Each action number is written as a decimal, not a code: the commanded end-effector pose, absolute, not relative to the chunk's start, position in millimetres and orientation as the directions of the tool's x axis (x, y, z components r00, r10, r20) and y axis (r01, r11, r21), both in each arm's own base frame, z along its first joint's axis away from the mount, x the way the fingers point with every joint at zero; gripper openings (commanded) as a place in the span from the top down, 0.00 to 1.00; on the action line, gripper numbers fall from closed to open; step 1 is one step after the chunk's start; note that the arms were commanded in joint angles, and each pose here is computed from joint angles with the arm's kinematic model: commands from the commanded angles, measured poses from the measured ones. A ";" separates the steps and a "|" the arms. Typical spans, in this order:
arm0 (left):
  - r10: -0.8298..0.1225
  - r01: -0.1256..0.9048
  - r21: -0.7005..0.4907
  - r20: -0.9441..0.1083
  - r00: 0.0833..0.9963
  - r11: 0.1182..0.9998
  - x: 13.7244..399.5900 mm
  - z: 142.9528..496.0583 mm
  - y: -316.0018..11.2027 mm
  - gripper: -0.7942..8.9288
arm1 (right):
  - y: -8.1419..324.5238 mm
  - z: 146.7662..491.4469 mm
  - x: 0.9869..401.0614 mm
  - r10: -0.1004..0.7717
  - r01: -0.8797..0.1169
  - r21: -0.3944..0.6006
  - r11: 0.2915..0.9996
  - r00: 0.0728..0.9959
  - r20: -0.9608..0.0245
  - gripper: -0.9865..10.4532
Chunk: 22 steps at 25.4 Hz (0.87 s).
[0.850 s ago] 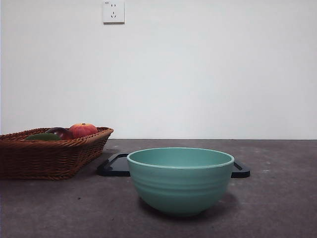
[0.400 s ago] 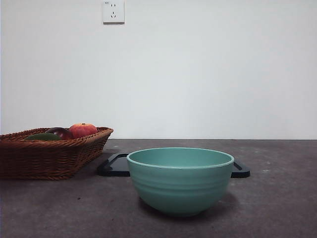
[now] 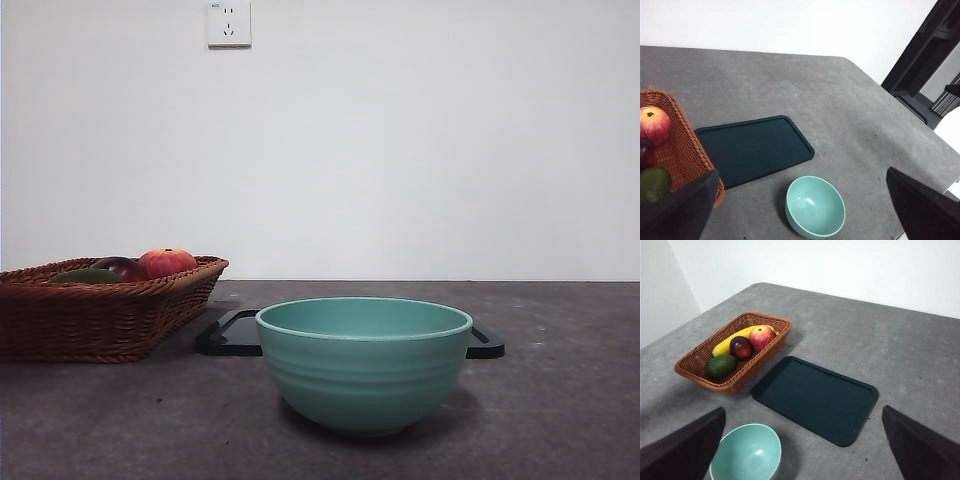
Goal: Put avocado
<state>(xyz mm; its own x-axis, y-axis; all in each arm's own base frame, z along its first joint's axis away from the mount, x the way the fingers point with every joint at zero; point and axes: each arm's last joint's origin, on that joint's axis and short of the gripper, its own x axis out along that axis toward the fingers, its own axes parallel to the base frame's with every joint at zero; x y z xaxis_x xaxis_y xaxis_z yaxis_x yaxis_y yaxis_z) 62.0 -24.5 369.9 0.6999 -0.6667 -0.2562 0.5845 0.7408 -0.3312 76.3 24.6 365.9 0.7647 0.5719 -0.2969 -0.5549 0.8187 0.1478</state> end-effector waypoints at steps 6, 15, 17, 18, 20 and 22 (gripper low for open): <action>-0.651 0.549 -0.354 -0.329 0.684 0.757 83.2 368.9 -26.8 0.32 | 24.8 370.4 76.1 0.575 -0.562 0.136 0.816 0.768 -0.281 0.47; -0.519 0.331 -0.405 -0.575 0.633 0.852 141.8 342.3 -30.6 0.32 | 24.9 370.3 76.1 0.576 -0.562 0.137 0.816 0.767 -0.282 0.47; -0.478 0.282 -0.389 -0.647 0.594 0.877 167.2 331.5 -32.8 0.32 | 24.9 370.3 76.0 0.578 -0.564 0.138 0.814 0.766 -0.281 0.47; -0.459 0.269 -0.373 -0.682 0.569 0.888 181.2 325.4 -34.1 0.32 | 24.9 370.3 76.0 0.578 -0.564 0.138 0.814 0.766 -0.281 0.47; -0.425 0.251 -0.343 -0.740 0.521 0.905 207.0 314.0 -36.5 0.32 | 24.9 370.3 76.0 0.578 -0.564 0.138 0.814 0.766 -0.281 0.47; -0.400 0.251 -0.315 -0.778 0.484 0.915 232.8 303.3 -39.2 0.32 | 24.9 370.3 76.0 0.578 -0.564 0.138 0.814 0.766 -0.281 0.47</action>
<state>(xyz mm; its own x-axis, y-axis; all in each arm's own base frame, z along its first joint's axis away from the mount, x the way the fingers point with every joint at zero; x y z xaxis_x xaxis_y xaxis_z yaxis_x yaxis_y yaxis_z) 227.3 -38.0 300.2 0.4742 -0.4002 -0.7842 0.2125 0.9164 -0.3391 76.3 24.6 365.9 0.7642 0.5726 -0.2968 -0.5555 0.8182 0.1480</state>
